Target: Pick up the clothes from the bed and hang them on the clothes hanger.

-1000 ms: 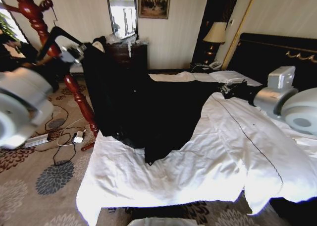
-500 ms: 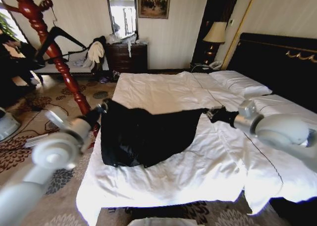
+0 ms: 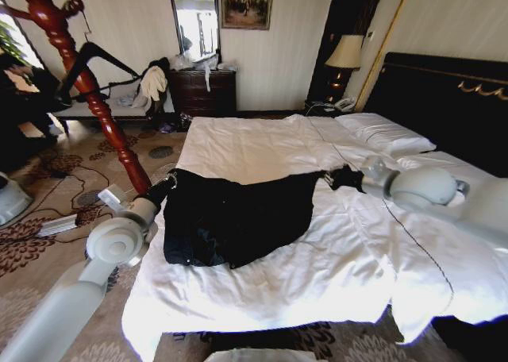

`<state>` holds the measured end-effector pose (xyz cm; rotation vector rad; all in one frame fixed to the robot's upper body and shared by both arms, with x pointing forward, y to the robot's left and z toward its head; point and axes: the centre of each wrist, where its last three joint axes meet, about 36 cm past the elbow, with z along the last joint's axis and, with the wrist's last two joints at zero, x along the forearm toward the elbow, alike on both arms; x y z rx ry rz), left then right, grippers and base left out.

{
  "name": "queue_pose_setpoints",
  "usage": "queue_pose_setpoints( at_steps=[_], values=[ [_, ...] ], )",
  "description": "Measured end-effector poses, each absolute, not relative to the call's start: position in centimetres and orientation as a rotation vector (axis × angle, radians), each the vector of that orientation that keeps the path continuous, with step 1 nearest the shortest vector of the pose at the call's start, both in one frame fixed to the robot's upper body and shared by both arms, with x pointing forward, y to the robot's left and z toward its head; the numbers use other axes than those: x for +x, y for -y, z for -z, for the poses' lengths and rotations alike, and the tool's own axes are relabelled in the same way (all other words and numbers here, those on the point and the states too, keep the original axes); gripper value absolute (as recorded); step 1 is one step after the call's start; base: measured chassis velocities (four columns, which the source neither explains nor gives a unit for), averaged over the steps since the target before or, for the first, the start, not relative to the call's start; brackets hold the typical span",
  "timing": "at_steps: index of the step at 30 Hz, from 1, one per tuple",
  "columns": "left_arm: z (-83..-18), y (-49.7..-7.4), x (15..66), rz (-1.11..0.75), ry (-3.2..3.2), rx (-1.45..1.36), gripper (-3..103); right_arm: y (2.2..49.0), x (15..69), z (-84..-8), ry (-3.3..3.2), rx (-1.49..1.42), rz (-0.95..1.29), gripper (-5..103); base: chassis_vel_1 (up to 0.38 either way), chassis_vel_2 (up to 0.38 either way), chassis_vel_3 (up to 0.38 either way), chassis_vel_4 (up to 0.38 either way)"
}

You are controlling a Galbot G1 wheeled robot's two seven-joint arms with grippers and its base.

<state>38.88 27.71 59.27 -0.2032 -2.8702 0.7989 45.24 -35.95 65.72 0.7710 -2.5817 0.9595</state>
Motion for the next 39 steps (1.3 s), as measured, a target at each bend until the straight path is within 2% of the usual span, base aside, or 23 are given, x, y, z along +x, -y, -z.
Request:
queue_pose_setpoints(
  at_steps=[1,4,6,9,10,11,14,16,19,21,22,23,24,25,28,31,34,39],
  values=[
    [-59.2,-27.7,38.8,-0.792,2.868,-0.206,13,36.1,45.0,-65.5,2.584,0.764,-0.950,0,0.000,0.000,0.000,0.000],
    [-58.5,-27.8,38.5,-0.730,2.865,-0.189,29,37.2,43.8,-64.2,2.595,0.727,-0.897,0,0.000,0.000,0.000,0.000],
    [-58.4,-27.9,38.4,-0.715,2.865,-0.186,29,37.3,43.6,-64.0,2.597,0.722,-0.887,0,0.000,0.000,0.000,0.000],
    [-58.4,-28.4,37.5,-0.575,2.874,-0.219,45,37.8,42.5,-63.0,2.600,0.717,-0.848,0,0.000,0.000,0.000,0.000],
    [-58.4,-28.4,37.5,-0.575,2.874,-0.219,45,37.8,42.5,-63.0,2.600,0.717,-0.848,0,0.000,0.000,0.000,0.000],
    [-58.7,-28.5,37.1,-0.547,2.877,-0.237,51,37.8,42.3,-62.8,2.597,0.725,-0.843,-1,0.000,0.000,0.000,0.000],
    [-59.2,-28.5,36.5,-0.509,2.893,-0.256,67,37.5,41.7,-62.4,2.588,0.750,-0.834,15,0.000,0.000,0.000,0.000],
    [-59.4,-28.5,36.4,-0.503,2.901,-0.256,67,37.4,41.6,-62.3,2.581,0.764,-0.836,15,0.000,0.000,0.000,0.000],
    [-59.7,-28.4,36.3,-0.512,2.927,-0.256,83,37.3,41.6,-62.3,2.561,0.802,-0.845,31,0.000,0.000,0.000,0.000],
    [-59.8,-28.4,36.2,-0.515,2.930,-0.258,83,37.3,41.7,-62.3,2.557,0.809,-0.845,31,0.000,0.000,0.000,0.000],
    [-59.8,-28.4,36.0,-0.519,2.932,-0.259,89,37.3,41.8,-62.4,2.551,0.817,-0.844,37,0.000,0.000,0.000,0.000],
    [-59.8,-28.4,36.0,-0.519,2.932,-0.259,89,37.3,41.8,-62.4,2.551,0.817,-0.844,37,0.000,0.000,0.000,0.000],
    [-59.8,-28.4,35.8,-0.523,2.933,-0.259,93,37.4,42.0,-62.5,2.542,0.838,-0.838,41,0.000,0.000,0.000,0.000],
    [-59.9,-28.5,35.3,-0.530,2.935,-0.254,100,37.5,42.3,-63.2,2.556,0.851,-0.789,58,0.000,0.000,0.000,0.000],
    [-59.9,-28.8,35.1,-0.531,2.939,-0.245,100,38.1,42.9,-64.4,2.578,0.801,-0.793,74,0.000,0.000,0.000,0.000],
    [-60.1,-28.9,35.2,-0.531,2.942,-0.242,100,38.5,43.4,-64.9,2.569,0.769,-0.832,80,0.000,0.000,0.000,0.000],
    [-60.3,-29.0,35.2,-0.524,2.950,-0.240,100,38.7,43.2,-65.4,2.614,0.695,-0.795,95,0.000,0.000,0.000,0.000],
    [-60.4,-29.1,35.1,-0.520,2.960,-0.237,100,38.3,41.3,-66.3,2.730,0.625,-0.612,100,0.000,0.000,0.000,0.000]
  ],
)
